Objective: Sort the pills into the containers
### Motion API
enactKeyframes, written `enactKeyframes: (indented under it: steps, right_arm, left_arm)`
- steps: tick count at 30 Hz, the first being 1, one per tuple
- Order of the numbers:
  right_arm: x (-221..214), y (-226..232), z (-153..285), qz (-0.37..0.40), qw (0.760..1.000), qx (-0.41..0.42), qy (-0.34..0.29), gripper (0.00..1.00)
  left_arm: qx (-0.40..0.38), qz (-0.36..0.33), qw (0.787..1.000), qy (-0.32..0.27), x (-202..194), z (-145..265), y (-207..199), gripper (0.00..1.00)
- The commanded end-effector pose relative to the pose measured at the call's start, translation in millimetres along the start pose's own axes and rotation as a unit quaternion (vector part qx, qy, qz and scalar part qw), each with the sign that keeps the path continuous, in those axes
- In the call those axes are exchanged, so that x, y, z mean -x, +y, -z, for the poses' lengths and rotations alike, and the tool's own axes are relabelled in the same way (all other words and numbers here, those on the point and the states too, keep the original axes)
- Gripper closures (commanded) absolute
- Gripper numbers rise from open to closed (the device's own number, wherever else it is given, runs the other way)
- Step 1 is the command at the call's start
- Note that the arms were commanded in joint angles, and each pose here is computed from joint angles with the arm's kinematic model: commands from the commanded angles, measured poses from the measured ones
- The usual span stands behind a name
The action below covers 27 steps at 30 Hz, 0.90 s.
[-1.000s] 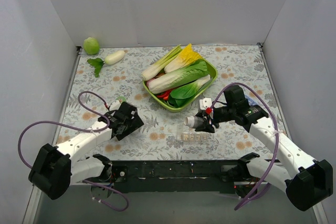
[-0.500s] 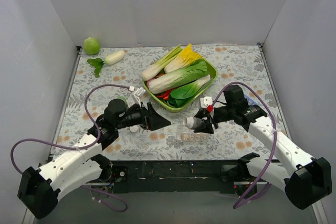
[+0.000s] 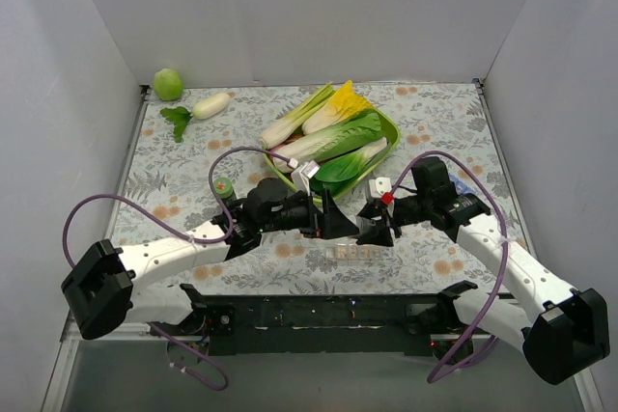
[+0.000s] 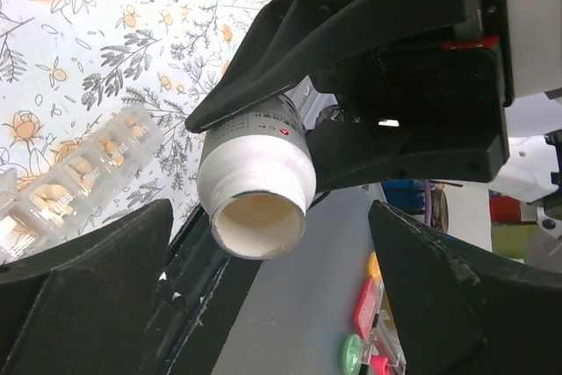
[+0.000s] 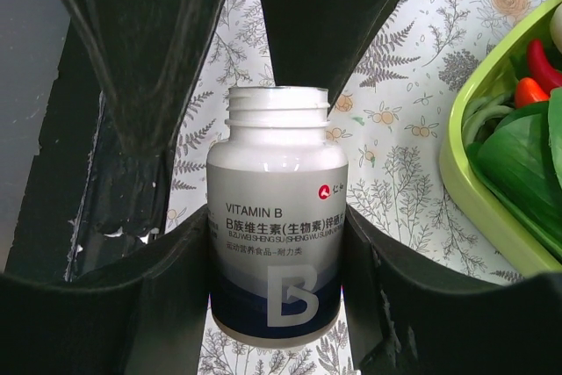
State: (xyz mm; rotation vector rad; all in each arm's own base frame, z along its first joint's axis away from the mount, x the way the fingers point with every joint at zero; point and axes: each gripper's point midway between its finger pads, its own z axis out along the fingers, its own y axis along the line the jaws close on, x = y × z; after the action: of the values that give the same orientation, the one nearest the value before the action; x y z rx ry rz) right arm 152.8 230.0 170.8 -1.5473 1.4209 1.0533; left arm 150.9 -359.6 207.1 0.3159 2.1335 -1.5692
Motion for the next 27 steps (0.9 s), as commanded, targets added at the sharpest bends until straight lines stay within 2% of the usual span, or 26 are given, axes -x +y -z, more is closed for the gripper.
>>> enactKeyframes:
  steps: [1, 3, 4, 9, 11, 12, 17, 18, 19, 22, 23, 27]
  right_arm:
    - [6.3, -0.7, 0.1, 0.006, 1.0, 0.004, -0.017, 0.97]
    - [6.9, -0.5, 0.0, 0.008, 1.0, 0.004, -0.017, 0.97]
    - [6.3, -1.1, 0.1, 0.007, 1.0, 0.003, -0.016, 0.97]
    - [6.2, -0.9, 0.1, 0.006, 1.0, 0.002, -0.017, 0.97]
    - [6.4, -1.0, 0.3, 0.007, 1.0, 0.002, -0.016, 0.97]
    - [5.6, -0.6, 0.2, 0.006, 1.0, 0.002, -0.016, 0.96]
    - [5.8, -1.2, 0.2, 0.004, 1.0, 0.0, -0.016, 0.95]
    - [5.9, -2.1, 0.5, 0.005, 1.0, -0.002, -0.016, 0.94]
    - [6.2, -3.4, 0.5, 0.006, 1.0, -0.005, -0.016, 0.91]
    - [6.9, -4.1, 0.6, 0.0, 1.0, -0.007, -0.019, 0.72]
    - [6.7, -3.8, 0.7, -0.001, 1.0, -0.007, -0.021, 0.59]
    - [9.1, -2.9, 1.2, -0.004, 1.0, -0.004, -0.028, 0.44]
  left_arm:
    - [0.012, 0.011, 0.999, -0.034, 15.1, -10.6, -12.3, 0.09]
    - [0.031, 0.014, 0.999, -0.038, 16.7, -14.5, -8.0, 0.13]
    - [0.036, 0.018, 0.998, -0.04, 18.1, -15.7, -6.2, 0.2]
    - [0.057, 0.028, 0.997, -0.042, 18.5, -19.3, -0.6, 0.29]
    - [0.059, 0.033, 0.997, -0.043, 18.7, -19.8, -0.3, 0.36]
    - [0.061, 0.037, 0.996, -0.045, 19.2, -19.6, 0.7, 0.45]
    - [0.055, 0.046, 0.997, -0.037, 18.2, -22.1, -3.0, 0.64]
    - [0.054, 0.053, 0.996, -0.038, 18.5, -21.9, -4.1, 0.72]
    - [0.053, 0.058, 0.996, -0.036, 17.3, -22.3, -4.6, 0.74]
    - [0.053, 0.081, 0.994, -0.039, 17.9, -20.5, -6.2, 0.83]
    - [0.051, 0.088, 0.994, -0.04, 17.1, -19.8, -7.1, 0.84]
    - [0.042, 0.11, 0.992, -0.044, 16.9, -18.4, -10.1, 0.88]
